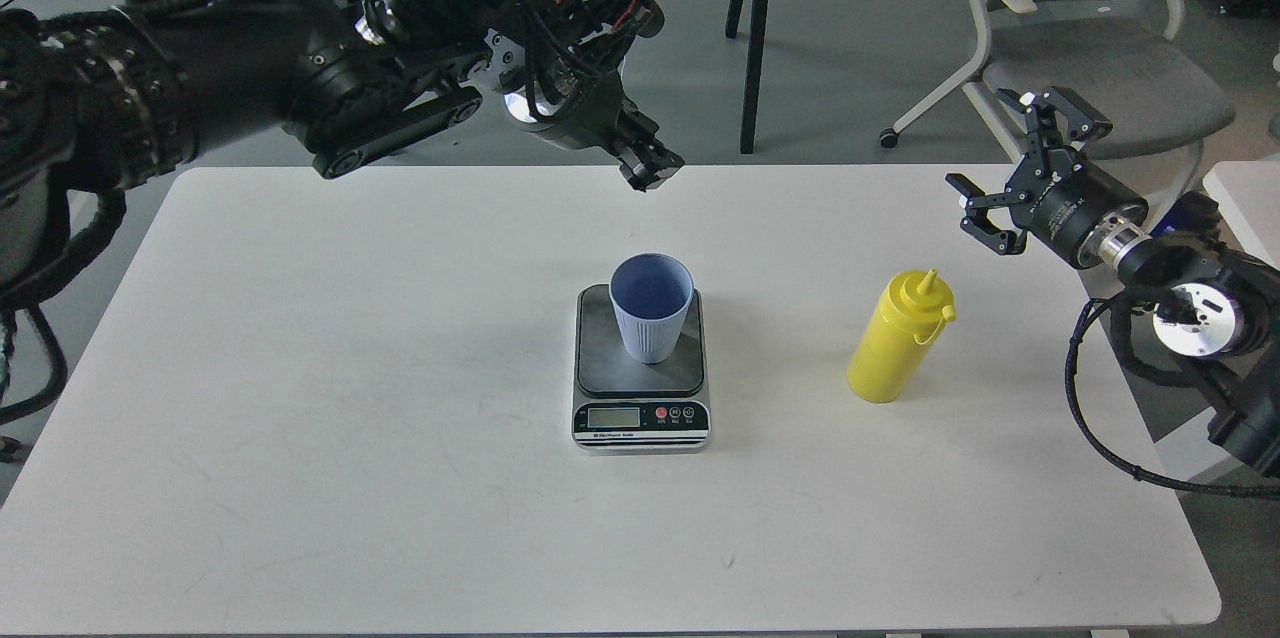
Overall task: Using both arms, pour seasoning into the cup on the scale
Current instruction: 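Withdraw the left gripper up and away from the cup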
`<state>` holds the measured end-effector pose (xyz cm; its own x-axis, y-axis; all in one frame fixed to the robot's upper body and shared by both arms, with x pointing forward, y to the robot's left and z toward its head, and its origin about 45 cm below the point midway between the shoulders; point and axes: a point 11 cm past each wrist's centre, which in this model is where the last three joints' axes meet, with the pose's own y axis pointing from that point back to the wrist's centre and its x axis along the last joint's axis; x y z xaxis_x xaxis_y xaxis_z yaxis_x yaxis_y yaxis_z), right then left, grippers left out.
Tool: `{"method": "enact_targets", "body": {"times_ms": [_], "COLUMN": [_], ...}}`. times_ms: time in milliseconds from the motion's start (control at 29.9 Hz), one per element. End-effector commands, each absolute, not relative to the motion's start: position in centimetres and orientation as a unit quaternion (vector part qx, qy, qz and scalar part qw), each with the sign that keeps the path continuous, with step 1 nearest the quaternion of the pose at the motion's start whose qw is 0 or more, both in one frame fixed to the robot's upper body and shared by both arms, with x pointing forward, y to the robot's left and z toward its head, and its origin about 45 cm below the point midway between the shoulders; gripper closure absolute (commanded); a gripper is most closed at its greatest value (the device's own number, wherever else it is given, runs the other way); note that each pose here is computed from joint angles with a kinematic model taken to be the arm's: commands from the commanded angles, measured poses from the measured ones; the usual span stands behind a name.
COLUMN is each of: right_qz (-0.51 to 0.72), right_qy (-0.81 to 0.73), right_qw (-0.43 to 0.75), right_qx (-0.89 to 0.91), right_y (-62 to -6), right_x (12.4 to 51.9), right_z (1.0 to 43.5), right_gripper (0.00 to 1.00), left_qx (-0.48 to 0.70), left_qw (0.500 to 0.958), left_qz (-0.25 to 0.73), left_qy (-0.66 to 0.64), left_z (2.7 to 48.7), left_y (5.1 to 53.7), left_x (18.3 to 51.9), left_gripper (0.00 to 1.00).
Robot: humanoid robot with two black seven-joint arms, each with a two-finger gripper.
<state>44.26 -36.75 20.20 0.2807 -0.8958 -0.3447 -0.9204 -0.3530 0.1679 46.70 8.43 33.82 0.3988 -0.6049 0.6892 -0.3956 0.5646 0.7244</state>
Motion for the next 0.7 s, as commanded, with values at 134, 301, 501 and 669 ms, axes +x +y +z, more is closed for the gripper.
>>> {"method": "enact_targets", "body": {"times_ms": [134, 301, 501, 669], "right_qz": [0.178, 0.172, 0.227, 0.273], "right_qy": [0.577, 0.589, 0.591, 0.579], "right_qw": [0.067, 0.076, 0.124, 0.117], "right_qx": [-0.794, -0.786, -0.764, -0.759], "right_y": [-37.7, -39.6, -42.6, -44.0], "right_x": [45.4, 45.4, 44.2, 42.4], "right_z": [23.0, 24.5, 27.2, 27.7], "right_gripper": [0.01, 0.01, 0.01, 0.01], "left_qx": [0.365, 0.246, 0.144, 0.109], "left_qw": [0.814, 0.875, 0.902, 0.905], "left_qz": [0.071, 0.186, 0.285, 0.316], "left_qy": [-0.446, -0.374, -0.292, -0.263], "left_z": [38.4, 41.6, 41.2, 40.3], "left_y": [12.2, 15.3, 19.7, 21.2], "left_x": [48.0, 48.9, 49.8, 49.9], "left_gripper": [0.43, 0.30, 0.19, 0.16]}}
